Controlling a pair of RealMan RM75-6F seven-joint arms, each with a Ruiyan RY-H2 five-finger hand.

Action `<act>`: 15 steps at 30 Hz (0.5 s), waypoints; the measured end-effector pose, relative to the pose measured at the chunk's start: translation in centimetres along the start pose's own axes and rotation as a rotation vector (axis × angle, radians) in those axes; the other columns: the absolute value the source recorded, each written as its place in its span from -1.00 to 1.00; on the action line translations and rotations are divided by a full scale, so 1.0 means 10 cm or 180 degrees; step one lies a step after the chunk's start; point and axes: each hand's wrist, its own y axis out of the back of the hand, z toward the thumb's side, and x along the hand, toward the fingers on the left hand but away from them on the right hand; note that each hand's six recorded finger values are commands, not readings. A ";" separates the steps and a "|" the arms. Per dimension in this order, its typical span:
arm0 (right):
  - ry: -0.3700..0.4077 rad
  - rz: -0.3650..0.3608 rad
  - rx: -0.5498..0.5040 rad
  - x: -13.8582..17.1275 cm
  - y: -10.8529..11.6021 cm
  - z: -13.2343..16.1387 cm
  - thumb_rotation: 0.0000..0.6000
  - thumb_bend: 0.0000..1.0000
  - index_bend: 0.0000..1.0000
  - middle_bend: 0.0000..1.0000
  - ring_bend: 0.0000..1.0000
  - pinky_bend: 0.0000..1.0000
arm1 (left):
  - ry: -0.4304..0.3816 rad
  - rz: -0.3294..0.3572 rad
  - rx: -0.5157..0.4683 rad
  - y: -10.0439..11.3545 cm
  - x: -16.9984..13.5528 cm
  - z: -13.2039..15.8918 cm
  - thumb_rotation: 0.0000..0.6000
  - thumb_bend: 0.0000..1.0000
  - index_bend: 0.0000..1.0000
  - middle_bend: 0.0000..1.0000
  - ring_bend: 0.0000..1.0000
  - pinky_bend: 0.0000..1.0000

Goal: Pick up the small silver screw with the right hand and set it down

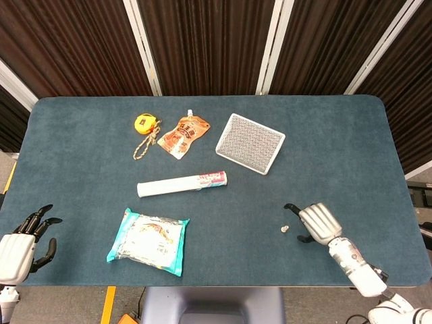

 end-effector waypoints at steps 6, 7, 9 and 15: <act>-0.0503 -0.0466 0.0418 0.39 0.16 -0.16 1.00 -0.83 -0.35 -0.27 -0.36 -0.05 | -0.0001 0.0016 0.0016 0.01 -0.01 0.00 1.00 0.12 -0.41 -0.82 -0.65 -0.17; -0.0588 -0.0520 0.0418 0.46 0.18 -0.20 1.00 -0.83 -0.38 -0.37 -0.51 -0.25 | 0.0001 0.0016 0.0018 0.01 -0.01 0.00 1.00 0.12 -0.41 -0.82 -0.65 -0.17; -0.0754 -0.0631 0.0386 0.61 0.21 -0.27 1.00 -0.83 -0.45 -0.53 -0.75 -0.67 | 0.0004 0.0014 0.0029 0.01 -0.01 0.00 1.00 0.12 -0.43 -0.82 -0.65 -0.17; -0.0957 -0.0924 0.0264 0.91 0.31 -0.42 1.00 -0.83 -0.66 -0.76 -0.99 -0.89 | 0.0006 0.0028 0.0057 0.02 -0.02 0.02 1.00 0.12 -0.48 -0.81 -0.65 -0.17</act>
